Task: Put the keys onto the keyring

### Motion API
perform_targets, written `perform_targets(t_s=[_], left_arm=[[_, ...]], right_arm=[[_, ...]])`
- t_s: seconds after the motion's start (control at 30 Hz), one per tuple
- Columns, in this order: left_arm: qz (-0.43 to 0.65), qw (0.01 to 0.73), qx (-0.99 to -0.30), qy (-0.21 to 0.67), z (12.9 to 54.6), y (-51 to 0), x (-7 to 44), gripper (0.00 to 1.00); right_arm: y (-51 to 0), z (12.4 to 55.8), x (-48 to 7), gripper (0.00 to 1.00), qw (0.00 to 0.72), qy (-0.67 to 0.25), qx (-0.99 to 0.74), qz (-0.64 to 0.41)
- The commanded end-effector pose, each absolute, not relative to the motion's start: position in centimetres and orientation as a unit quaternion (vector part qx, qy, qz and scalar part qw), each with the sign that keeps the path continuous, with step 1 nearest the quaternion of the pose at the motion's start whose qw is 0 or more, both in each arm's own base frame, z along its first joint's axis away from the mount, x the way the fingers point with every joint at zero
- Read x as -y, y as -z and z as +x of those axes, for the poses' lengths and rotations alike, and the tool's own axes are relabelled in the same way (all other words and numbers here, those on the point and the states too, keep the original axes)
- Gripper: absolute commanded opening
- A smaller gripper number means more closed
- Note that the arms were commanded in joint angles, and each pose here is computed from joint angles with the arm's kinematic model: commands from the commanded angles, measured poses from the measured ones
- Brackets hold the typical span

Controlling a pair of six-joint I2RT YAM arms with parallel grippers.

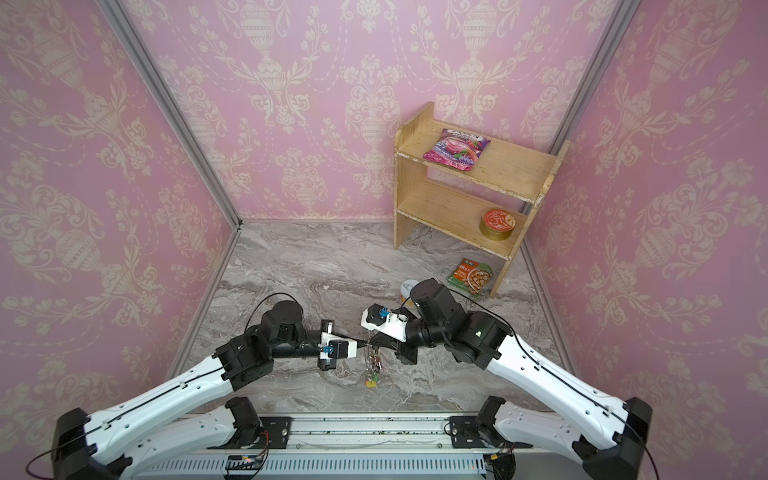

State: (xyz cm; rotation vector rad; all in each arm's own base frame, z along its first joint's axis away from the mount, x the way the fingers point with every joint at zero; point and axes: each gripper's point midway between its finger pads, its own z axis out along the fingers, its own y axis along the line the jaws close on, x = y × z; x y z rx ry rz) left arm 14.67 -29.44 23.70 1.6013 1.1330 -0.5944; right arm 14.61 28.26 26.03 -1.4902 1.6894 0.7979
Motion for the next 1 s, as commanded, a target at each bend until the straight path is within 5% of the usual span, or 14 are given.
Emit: perform_targets(t_s=[0.0, 0.97], left_arm=[[0.654, 0.548, -0.453, 0.260, 14.5, -26.9, 29.6, 0.00], [0.656, 0.550, -0.448, 0.260, 14.3, -27.0, 29.4, 0.00]], right_arm=[[-26.8, 13.7, -28.4, 0.00, 0.362, -0.327, -0.644, -0.590], [-27.1, 14.6, -28.5, 0.00, 0.373, -0.323, -0.650, -0.579]])
